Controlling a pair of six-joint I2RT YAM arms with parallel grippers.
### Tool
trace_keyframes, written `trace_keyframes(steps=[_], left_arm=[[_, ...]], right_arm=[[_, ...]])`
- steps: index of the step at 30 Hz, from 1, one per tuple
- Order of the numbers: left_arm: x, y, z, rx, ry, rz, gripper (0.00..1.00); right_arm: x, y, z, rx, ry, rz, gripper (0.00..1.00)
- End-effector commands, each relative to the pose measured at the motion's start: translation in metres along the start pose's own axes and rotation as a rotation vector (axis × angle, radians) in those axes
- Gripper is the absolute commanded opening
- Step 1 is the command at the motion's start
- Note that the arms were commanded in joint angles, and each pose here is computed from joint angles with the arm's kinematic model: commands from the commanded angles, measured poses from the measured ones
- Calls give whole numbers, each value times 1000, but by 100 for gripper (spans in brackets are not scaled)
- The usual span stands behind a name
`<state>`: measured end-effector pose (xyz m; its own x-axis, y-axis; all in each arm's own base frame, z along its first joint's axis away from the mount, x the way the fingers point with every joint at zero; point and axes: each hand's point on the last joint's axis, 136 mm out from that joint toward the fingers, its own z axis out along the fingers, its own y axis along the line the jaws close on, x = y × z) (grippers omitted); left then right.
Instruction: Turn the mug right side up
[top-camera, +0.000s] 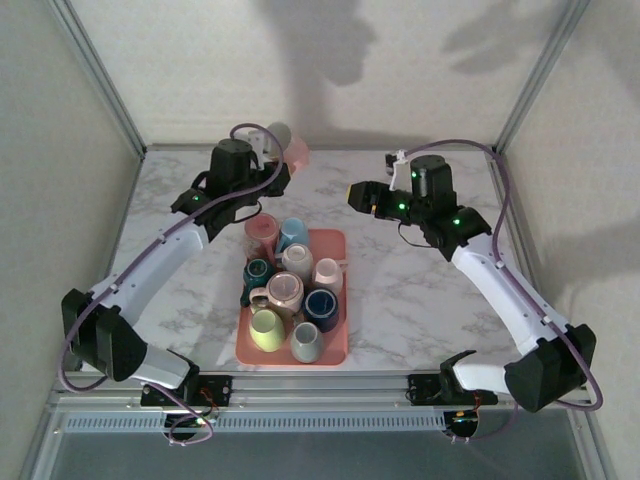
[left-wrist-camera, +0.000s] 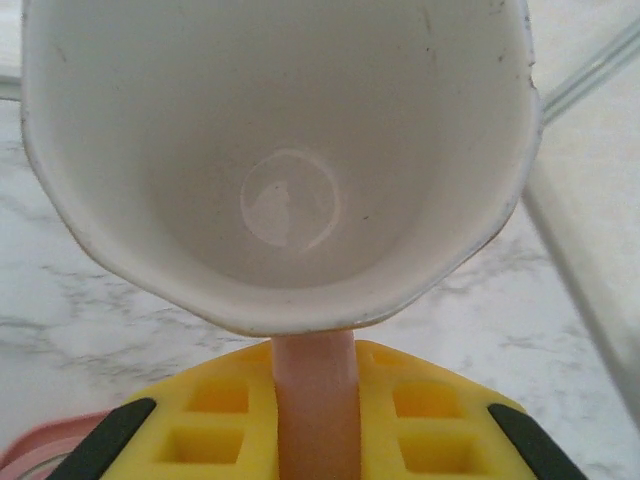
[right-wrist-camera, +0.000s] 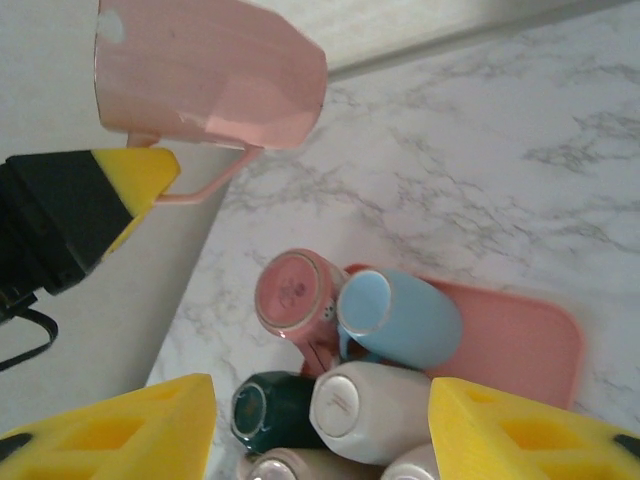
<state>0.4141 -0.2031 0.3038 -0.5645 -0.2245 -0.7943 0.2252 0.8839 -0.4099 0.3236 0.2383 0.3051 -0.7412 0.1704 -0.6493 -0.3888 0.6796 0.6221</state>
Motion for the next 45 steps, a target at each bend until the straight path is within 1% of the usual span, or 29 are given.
trace_keyframes(steps=[1,5,10,16,22,27,31,35,40,45], left_arm=[[-43,9,-10,-103,-132,65,0],[-45,43,-2,-224,-116,84,0],[-47,94,7,-358,-93,60,0],[-47,156,14,-480,-62,36,0],[-47,221,17,-597,-41,-18,0],[-51,269,21,-678,-50,-50,0],[-53,302,27,-704,-61,-86,0],[-50,332,38,-725,-43,-113,0],[-47,357,47,-732,-47,-129,0],[-40,376,57,-747,-6,-127,0]], right_arm=[[2,-7,-1,40,35,-38,60],[5,-9,4,23,69,-38,61],[5,-13,9,5,93,-19,62],[4,-16,11,4,101,-10,62],[5,-20,15,6,119,-3,62],[5,-25,20,7,126,3,62],[5,-29,26,7,136,14,62],[3,-32,33,5,145,21,62],[1,-35,42,-5,161,28,62],[1,-35,47,-23,166,30,62]])
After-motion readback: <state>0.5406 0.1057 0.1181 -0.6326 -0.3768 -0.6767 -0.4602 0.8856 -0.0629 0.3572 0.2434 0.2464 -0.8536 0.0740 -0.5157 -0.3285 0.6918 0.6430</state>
